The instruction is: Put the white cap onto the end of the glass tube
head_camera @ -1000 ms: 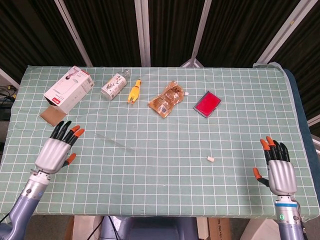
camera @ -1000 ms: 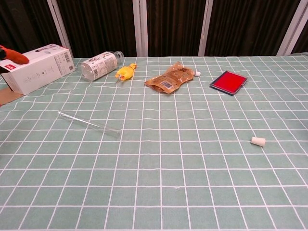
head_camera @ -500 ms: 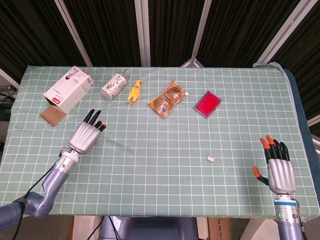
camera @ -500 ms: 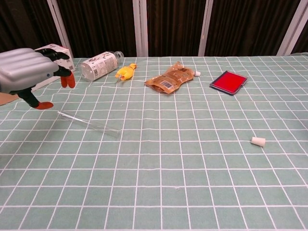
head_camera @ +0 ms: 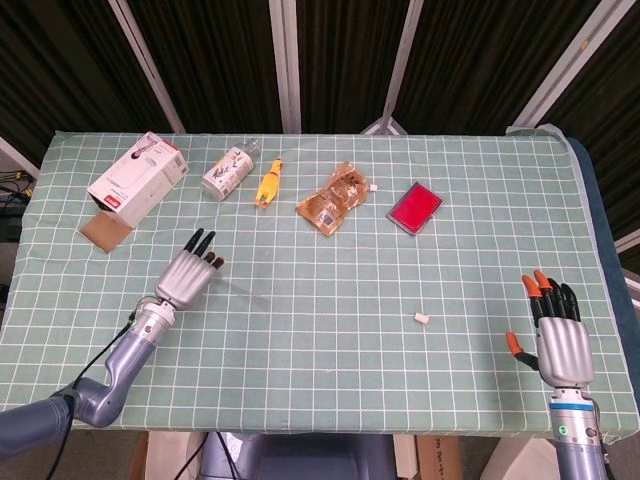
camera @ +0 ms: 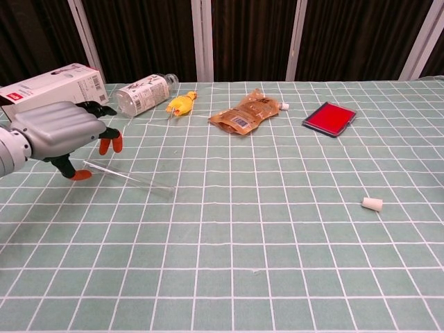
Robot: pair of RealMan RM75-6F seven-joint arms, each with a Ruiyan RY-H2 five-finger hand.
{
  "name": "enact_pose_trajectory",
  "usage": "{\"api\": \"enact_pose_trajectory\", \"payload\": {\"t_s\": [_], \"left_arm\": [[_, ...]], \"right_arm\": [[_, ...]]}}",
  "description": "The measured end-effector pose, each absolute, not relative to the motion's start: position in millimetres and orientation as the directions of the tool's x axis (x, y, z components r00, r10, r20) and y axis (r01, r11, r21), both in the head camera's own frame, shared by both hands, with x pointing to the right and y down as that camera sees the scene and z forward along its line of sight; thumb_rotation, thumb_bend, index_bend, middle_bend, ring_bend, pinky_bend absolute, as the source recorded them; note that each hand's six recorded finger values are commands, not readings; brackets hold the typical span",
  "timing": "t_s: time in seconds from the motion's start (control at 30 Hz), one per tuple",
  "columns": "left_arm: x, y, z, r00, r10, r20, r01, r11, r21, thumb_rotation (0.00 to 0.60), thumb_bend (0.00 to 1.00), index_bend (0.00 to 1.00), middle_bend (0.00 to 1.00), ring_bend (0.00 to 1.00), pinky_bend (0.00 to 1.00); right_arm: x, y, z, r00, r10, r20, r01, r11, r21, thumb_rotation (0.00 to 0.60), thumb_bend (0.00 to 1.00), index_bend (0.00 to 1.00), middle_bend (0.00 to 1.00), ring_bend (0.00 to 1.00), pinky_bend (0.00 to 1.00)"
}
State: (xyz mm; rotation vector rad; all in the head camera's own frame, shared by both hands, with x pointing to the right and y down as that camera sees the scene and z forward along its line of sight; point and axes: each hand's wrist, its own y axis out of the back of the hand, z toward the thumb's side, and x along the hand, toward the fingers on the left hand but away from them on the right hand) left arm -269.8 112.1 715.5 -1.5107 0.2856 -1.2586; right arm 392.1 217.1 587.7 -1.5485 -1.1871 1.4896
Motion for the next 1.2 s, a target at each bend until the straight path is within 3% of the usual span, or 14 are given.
{"api": "enact_pose_trajectory", "payload": {"t_s": [0.4, 1.2], "left_arm": [[-253, 115, 735, 0.399, -0.728, 0.557, 0.385, -0.418, -0.822, 0.600, 0.40, 0.37, 0.40, 0.02, 0.00], [-249, 113, 738, 0.399, -0.732, 0.552, 0.340, -0.441, -0.831, 0.600, 0.44, 0.44, 0.45, 0.04, 0.00]], "right_arm": [[393, 218, 587, -0.072, 0.926, -0.370, 0.164, -0.355, -0.920, 0.600, 0.35, 0.00, 0.00, 0.00, 0.00], [393, 219, 587, -0.073, 0.926, -0.370, 0.170, -0.354, -0.920, 0.600, 0.35, 0.00, 0.00, 0.00, 0.00]]}}
